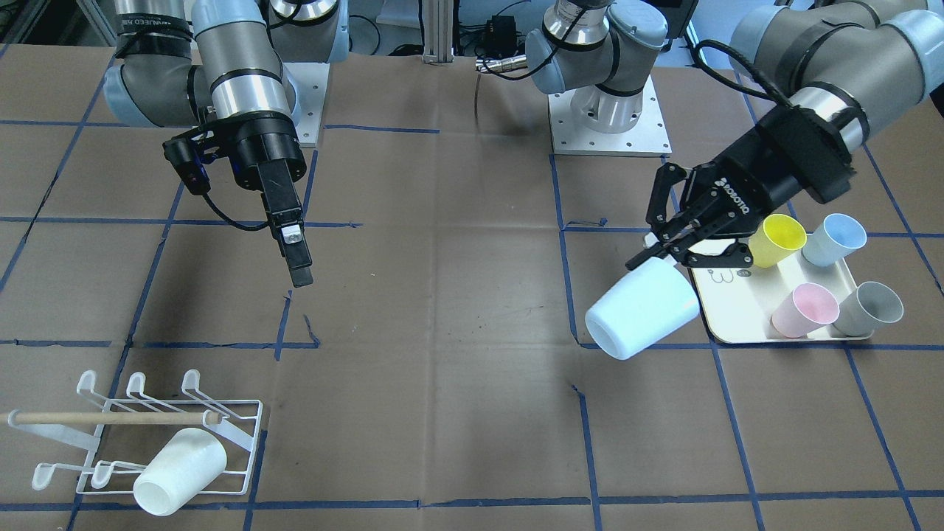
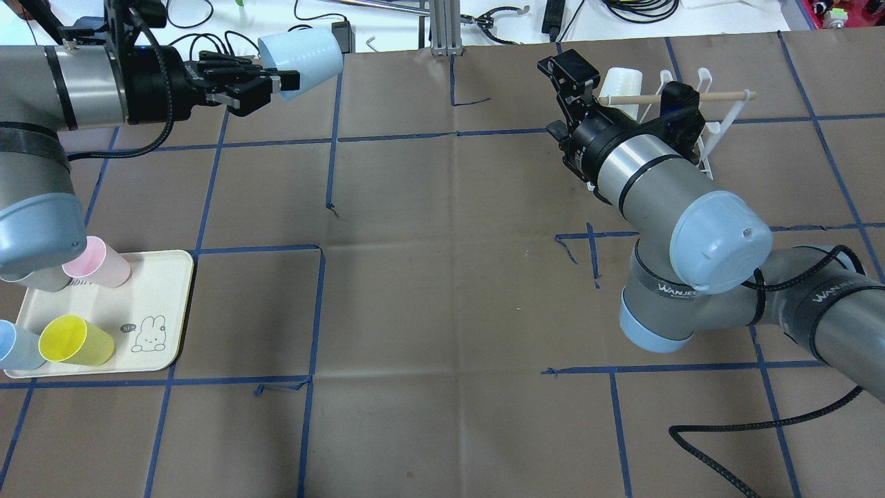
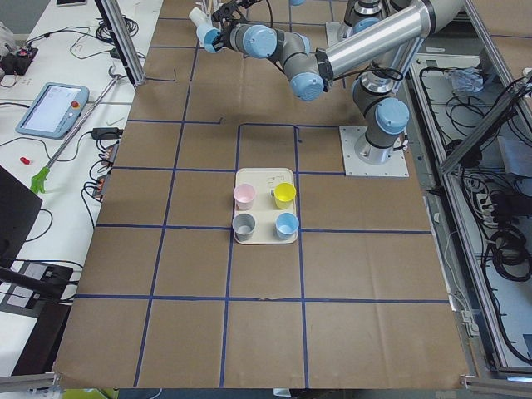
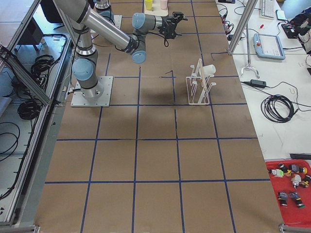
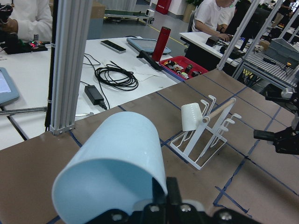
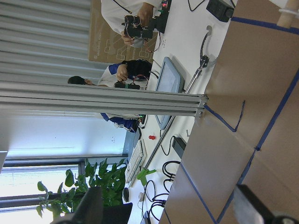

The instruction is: Transfer IKEA cup to right arm and place on rack

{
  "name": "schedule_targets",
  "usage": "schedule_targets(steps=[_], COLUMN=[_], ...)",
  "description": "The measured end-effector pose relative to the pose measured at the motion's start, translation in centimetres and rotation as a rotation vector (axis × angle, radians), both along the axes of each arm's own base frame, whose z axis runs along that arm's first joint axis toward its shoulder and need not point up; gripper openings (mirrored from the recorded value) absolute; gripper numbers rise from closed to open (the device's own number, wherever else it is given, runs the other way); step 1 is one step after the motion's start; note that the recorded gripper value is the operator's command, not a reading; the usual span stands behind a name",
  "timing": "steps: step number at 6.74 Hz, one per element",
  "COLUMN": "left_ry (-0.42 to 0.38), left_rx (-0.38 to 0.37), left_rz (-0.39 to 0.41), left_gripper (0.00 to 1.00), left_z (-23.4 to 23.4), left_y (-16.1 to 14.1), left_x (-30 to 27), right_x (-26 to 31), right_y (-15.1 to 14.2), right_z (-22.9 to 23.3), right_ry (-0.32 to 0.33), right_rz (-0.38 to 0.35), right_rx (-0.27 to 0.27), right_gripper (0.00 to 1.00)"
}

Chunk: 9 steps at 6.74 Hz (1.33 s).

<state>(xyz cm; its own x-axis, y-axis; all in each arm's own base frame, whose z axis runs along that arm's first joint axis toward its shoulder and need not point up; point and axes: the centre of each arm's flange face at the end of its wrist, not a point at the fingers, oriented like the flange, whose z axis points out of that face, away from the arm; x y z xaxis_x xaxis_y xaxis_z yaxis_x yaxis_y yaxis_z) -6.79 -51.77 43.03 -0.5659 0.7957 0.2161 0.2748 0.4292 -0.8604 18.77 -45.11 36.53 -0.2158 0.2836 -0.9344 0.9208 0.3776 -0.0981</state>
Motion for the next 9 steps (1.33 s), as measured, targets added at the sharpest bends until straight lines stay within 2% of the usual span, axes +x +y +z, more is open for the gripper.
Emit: schedule_targets(steps=[2, 3, 5, 6, 9], left_ry=[-0.032, -0.040, -0.042, -0.028, 0.002], left_rx=[-0.064, -0.095, -0.147, -0.156, -0.174], left_rz=[-0.063, -0.083, -0.081, -0.059, -0.081], left_gripper=[0.00, 0.00, 0.01, 0.01, 0.01], left_z=[-2.4, -3.8, -6.2, -6.6, -6.3], left_y=[0.8, 1.3, 3.4, 4.4, 6.6], left_x=[-1.5, -2.6, -4.3, -5.2, -9.2], right_x=[0.4, 0.8, 2.7, 3.3, 4.0], right_y=[0.8, 1.2, 2.2, 2.5, 2.7], right_z=[-0.3, -0.3, -0.1, -0.1, -0.3], right_ry=[-0.011, -0.039, -0.188, -0.239, -0.265], right_rz=[0.019, 0.042, 0.062, 0.061, 0.062], right_rx=[0.010, 0.020, 0.080, 0.104, 0.125], right_gripper=[1.00, 1.00, 1.00, 1.00, 0.98])
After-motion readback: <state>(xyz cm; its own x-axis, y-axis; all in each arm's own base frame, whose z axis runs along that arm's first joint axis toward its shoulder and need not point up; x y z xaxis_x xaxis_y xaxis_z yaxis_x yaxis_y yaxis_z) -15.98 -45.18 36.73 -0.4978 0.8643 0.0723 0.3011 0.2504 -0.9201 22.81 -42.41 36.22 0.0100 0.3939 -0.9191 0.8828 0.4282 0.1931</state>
